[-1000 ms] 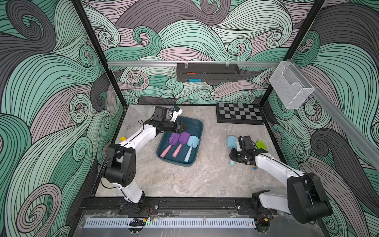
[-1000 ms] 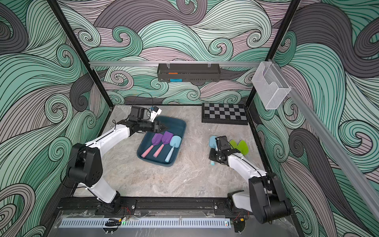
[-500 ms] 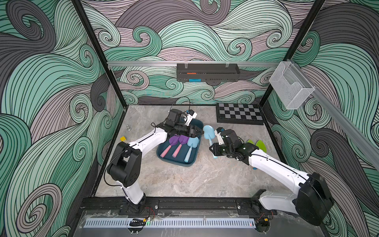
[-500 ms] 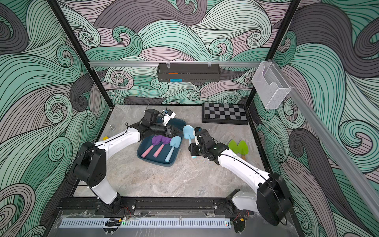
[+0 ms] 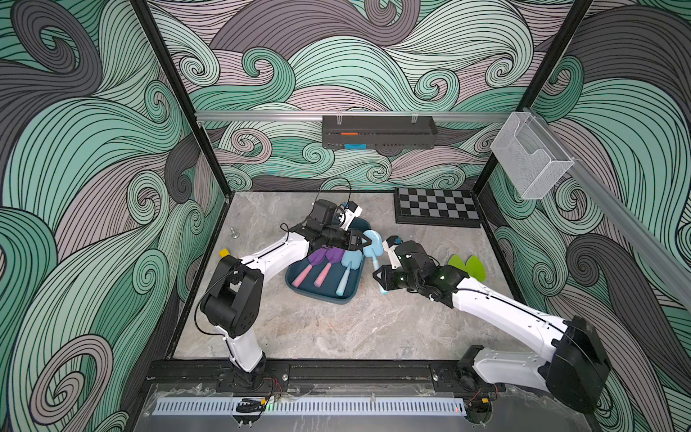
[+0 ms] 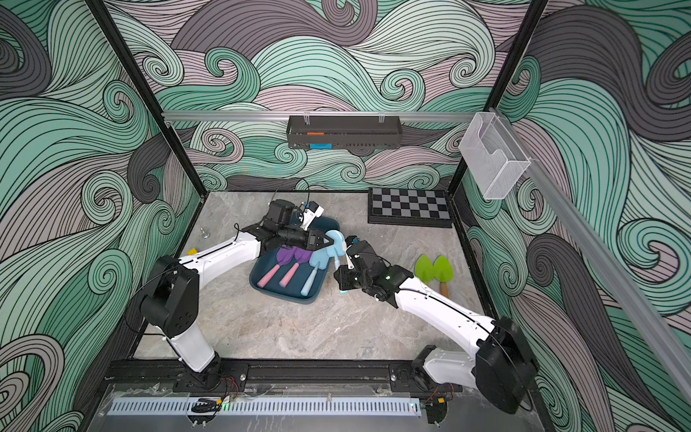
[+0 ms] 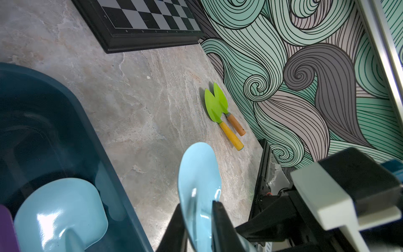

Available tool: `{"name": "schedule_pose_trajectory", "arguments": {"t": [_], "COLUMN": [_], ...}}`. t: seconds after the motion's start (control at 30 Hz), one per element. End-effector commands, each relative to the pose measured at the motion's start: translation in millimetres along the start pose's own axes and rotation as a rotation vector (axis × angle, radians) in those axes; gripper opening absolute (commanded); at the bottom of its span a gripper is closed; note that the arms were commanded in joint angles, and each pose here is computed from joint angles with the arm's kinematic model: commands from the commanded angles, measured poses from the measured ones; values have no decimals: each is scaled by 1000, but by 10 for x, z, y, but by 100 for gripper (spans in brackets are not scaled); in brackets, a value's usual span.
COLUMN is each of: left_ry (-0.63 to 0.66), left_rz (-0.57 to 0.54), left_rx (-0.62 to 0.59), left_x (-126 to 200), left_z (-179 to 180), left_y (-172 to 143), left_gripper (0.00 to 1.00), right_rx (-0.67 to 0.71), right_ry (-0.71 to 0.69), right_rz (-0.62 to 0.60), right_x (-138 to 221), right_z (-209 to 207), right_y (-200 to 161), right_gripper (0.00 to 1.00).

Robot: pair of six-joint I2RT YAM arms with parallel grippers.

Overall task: Put the shovel into the storage box
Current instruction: Pick up the shovel from the center of the board, then place the shovel in the storage box.

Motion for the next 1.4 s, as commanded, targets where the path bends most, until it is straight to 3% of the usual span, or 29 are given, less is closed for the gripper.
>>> {"name": "schedule_pose_trajectory", "arguments": {"t": [0.0,0.07,0.13,0.17,0.23,0.3,0.33,0.57,0.7,0.8,0.93,1.37], "left_ry": [-43,-48,-47,-47,-45,-42,-41,18,214,335,331,255], "left_rz": [-5,1,6,7,6,-3,-7,-13,-8,13,77,270], "left_rx": [-57,-55,-54,-52,-55,-66,-72,-134,-213,-300,-310,-111], "left_x": [-41,-51,-57,-58,-55,-32,-7,521,887,969,853,256], "left_z": [-159,-161,-156,-152,-153,-169,-182,-138,125,342,541,1209], "left_y": [75,71,64,58,57,81,108,464,623,615,497,258], "left_gripper": [10,1,0,0,0,0,0,0,0,0,0,0], "right_rx": [13,24,43,52,78,103,106,107,69,3,-103,-239], "right_ry": [28,32,33,27,11,2,-9,-156,-264,-360,-434,-538], "right_rz": [-71,-77,-82,-88,-102,-116,-130,-162,-94,-30,-9,18], "right_x": [38,29,30,37,62,102,137,475,636,761,860,922], "right_z": [107,138,167,171,178,187,175,-158,-514,-854,-1205,-1761], "right_y": [157,167,181,188,191,199,206,18,-248,-417,-520,-610], "right_gripper": [0,0,5,22,35,63,67,77,81,82,98,98]}}
Point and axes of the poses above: each gripper's point midway between its finger pads, its own x axis back along the fingers, its own z axis along the line the jaws close on, y = z × x, the point moved 1 cm from there along x, back along the fingers, and after that the axes turned 15 degrees about x, right-handed, at the moved point
